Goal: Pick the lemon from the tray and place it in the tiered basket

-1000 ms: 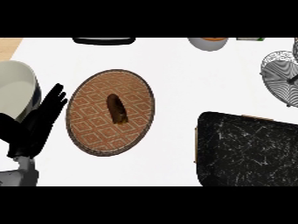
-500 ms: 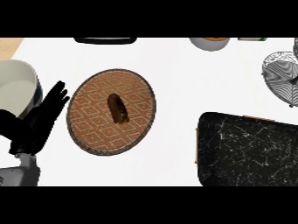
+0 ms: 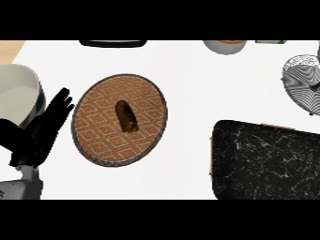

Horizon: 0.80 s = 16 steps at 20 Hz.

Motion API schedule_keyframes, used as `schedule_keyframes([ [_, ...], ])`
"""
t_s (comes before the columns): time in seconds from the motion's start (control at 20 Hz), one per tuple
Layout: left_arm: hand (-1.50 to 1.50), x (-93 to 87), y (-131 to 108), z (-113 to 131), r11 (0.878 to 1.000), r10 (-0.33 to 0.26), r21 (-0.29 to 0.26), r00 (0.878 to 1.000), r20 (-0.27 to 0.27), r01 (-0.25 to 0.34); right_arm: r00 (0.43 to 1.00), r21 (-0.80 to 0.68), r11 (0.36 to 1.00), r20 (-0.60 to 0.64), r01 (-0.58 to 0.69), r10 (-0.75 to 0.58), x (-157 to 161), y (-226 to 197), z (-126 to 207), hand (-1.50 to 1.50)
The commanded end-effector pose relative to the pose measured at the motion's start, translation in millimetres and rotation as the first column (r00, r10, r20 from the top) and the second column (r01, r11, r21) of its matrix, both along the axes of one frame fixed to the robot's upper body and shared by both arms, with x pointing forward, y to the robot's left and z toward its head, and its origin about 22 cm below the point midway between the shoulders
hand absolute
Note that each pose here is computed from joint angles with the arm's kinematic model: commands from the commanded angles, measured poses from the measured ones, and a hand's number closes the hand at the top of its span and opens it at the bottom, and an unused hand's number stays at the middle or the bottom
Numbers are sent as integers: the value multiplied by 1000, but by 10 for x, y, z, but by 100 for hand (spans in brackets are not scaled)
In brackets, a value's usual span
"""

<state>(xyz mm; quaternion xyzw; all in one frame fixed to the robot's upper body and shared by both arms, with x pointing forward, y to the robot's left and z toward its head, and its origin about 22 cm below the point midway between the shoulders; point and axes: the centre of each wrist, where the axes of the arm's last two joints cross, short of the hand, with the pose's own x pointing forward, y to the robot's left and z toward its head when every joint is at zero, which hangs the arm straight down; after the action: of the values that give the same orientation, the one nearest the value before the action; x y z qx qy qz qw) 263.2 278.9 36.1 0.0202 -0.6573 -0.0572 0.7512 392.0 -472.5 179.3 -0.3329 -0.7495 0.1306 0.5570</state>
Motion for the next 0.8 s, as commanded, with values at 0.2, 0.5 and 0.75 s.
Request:
schedule_keyframes([
  [0.2, 0, 31, -111, -22, 1000, 7, 8, 1000, 0, -7, 996, 341, 940, 92, -25, -7, -167, -276, 260, -150],
  [0.5, 0, -75, -1, -80, 1000, -4, -4, 1000, 4, 5, 973, 476, 877, 165, 63, -159, -647, -799, 530, -150],
  [0.75, 0, 105, 44, 125, 1000, -13, -1, 1000, 9, 13, 939, 524, 839, 192, 147, -284, -962, -1062, 640, -150],
])
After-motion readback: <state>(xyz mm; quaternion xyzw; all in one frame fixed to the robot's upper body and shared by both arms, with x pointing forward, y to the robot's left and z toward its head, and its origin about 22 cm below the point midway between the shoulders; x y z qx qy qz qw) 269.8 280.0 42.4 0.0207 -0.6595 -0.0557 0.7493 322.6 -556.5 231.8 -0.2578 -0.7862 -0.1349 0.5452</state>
